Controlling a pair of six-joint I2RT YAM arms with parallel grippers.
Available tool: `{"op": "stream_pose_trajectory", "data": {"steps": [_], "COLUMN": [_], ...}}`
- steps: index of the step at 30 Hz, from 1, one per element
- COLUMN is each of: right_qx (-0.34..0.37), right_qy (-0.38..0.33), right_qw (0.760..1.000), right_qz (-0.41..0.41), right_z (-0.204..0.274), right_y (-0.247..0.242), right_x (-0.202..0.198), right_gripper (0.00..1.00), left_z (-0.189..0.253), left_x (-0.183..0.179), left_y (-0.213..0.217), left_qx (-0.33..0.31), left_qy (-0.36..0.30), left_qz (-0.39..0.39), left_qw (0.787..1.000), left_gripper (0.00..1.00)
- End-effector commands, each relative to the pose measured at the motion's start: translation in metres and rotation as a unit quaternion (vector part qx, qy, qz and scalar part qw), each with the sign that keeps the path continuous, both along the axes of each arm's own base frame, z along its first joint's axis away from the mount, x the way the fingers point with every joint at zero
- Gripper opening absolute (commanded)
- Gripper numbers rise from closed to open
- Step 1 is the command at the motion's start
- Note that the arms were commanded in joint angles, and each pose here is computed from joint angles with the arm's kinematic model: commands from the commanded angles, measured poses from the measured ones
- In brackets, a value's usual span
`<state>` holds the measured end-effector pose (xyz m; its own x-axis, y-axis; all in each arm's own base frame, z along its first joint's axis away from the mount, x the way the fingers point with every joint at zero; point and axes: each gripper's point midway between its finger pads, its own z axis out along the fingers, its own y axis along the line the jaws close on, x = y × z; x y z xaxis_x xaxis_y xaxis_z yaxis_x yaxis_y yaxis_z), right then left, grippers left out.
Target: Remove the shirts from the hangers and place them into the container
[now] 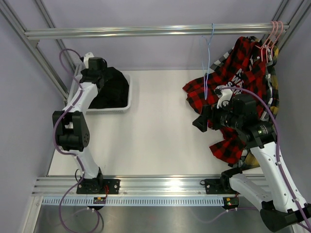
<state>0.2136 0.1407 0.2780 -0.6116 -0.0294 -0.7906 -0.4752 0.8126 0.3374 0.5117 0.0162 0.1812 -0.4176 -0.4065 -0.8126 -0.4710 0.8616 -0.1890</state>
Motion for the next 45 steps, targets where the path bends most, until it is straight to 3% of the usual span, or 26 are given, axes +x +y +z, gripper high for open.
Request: {"op": "stream_pose_trajectory", "data": {"steps": [1,6,10,16,23,25,32,33,36,37,41,45], "right_qx": [0.018,0.020,0.020,0.023,0.026,0.026,0.021,0.020,0.017,0.017,0.015,0.013], "right_qy": [-0.029,-0.027,-0.025,-0.024,-0.026,-0.028,-0.032,-0.032,-0.035,-0.036,-0.037,-0.038], "right_qw": [0.999,0.999,0.999,0.999,0.999,0.999,0.999,0.999,0.999,0.999,0.999,0.999], "right_qz": [-0.001,0.003,0.005,0.007,0.014,0.015,0.016,0.016,0.017,0.019,0.028,0.033], "right_z": [0.022,0.020,0.016,0.014,0.016,0.016,0.016,0.015,0.015,0.015,0.016,0.018], "right_y": [0.004,0.006,0.007,0.009,0.012,0.012,0.010,0.009,0.008,0.008,0.010,0.011], "right_x": [0.008,0.009,0.010,0.013,0.015,0.014,0.010,0.010,0.009,0.008,0.009,0.008], "right_gripper": [0.99,0.99,0.99,0.99,1.00,0.99,0.99,0.99,0.99,0.99,0.99,0.99], "left_z": [-0.002,-0.037,-0.090,-0.135,-0.160,-0.150,-0.148,-0.159,-0.141,-0.131,-0.067,-0.004], "left_x": [0.049,0.084,0.081,0.039,-0.018,-0.027,-0.091,-0.112,-0.130,-0.129,-0.118,-0.106], "left_y": [-0.012,-0.015,-0.018,-0.016,-0.011,-0.013,-0.032,-0.033,-0.035,-0.034,-0.030,-0.029], "left_qx": [-0.024,-0.025,-0.033,-0.056,-0.066,-0.070,-0.100,-0.102,-0.102,-0.099,-0.084,-0.069], "left_qy": [-0.044,-0.025,0.033,0.118,0.215,0.211,0.233,0.250,0.233,0.222,0.167,0.108], "left_qz": [-0.016,-0.024,-0.024,-0.005,0.023,0.019,-0.007,-0.008,-0.016,-0.018,-0.025,-0.032], "left_qw": [0.999,0.999,0.999,0.991,0.974,0.975,0.967,0.963,0.967,0.970,0.982,0.991], "left_gripper": [0.78,0.77,0.76,0.72,0.52,0.47,0.46,0.48,0.60,0.67,0.77,0.79]}}
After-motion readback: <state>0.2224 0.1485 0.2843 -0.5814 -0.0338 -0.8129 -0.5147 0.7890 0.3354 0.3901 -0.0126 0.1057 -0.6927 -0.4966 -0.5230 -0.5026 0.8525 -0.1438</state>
